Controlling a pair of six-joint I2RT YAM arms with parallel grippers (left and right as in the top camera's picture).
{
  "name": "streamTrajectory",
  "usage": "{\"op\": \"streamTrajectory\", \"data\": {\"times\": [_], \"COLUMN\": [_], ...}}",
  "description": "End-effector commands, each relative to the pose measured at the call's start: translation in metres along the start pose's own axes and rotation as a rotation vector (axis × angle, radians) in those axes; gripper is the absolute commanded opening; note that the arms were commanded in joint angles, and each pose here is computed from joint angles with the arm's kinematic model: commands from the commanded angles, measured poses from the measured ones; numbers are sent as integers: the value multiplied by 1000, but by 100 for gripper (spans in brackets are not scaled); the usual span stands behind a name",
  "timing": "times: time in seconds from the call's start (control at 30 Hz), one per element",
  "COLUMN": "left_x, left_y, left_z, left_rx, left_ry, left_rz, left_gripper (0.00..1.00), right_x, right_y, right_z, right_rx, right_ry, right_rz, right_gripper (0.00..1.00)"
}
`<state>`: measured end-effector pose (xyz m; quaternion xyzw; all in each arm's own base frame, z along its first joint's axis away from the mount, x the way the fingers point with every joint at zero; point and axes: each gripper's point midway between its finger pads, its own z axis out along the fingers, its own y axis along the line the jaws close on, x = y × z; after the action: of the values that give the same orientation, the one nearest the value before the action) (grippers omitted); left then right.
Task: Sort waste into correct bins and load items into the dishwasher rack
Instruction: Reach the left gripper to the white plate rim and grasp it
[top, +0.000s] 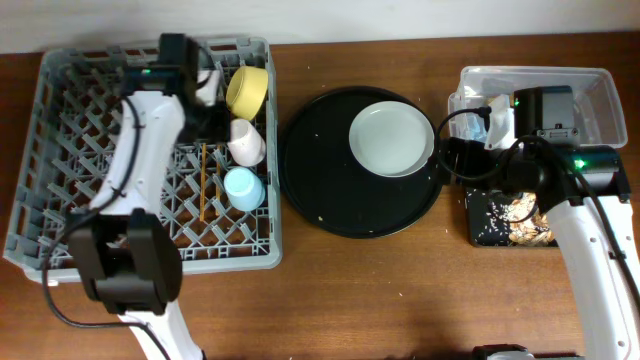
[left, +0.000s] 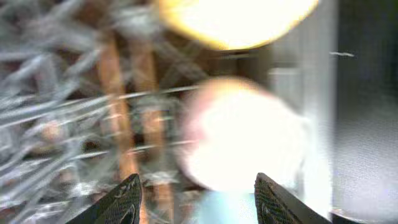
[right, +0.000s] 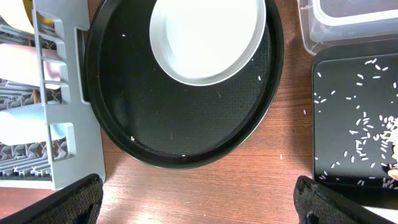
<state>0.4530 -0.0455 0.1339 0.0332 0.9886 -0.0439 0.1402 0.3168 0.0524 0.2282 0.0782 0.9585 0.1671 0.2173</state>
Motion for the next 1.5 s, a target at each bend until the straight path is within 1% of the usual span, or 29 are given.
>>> {"op": "streamTrajectory", "data": {"times": [0.0,0.07,0.13,0.2,0.23,0.33,0.43,0.5,0.57,0.73,0.97,1.07,1.13,1.27,1.33,1.47], "left_x": [0,-2,-7,-21,-24,-28,-24,-19,-8,10,19,23,23,24,26,26], "left_y": [-91,-114,-139,-163,-170,-205,-223,-228,-237,-242,-246,-246,-246,-246,-246,-246], "left_z": [-12,-12,-13,-11,-8,18,60,78,100,138,152,160,161,162,167,169], "left_rx": [123,101,123,110,110,117,55,30,20,2,-5,-9,-10,-12,-14,-15], "left_ry": [-41,-72,-112,-191,-209,-244,-251,-241,-213,-155,-133,-123,-122,-120,-115,-114], "left_rz": [172,203,189,127,125,127,71,47,64,70,86,89,89,89,92,92], "left_gripper": [58,58,58,58,58,58,59,59,58,58,53,47,46,38,31,24], "right_x": [-4,-4,-4,-4,-4,-4,-4,-4,-4,-4,-4,-4,-4,-4,-4,-4], "right_y": [2,2,2,1,2,2,2,2,1,2,2,2,1,1,2,2], "right_z": [-3,-3,-3,-3,-3,-3,-3,-3,-3,-3,-3,-3,-3,-3,-3,-3], "right_rx": [3,3,3,4,3,3,3,3,4,3,3,3,4,4,3,3], "right_ry": [-17,-17,-17,-17,-17,-17,-17,-17,-17,-17,-17,-17,-17,-17,-17,-17], "right_rz": [-13,-13,-13,-14,-13,-13,-13,-13,-13,-13,-13,-13,-13,-14,-13,-13], "right_gripper": [98,98,98,98,98,98,98,98,98,98,99,99,98,98,99,98]}}
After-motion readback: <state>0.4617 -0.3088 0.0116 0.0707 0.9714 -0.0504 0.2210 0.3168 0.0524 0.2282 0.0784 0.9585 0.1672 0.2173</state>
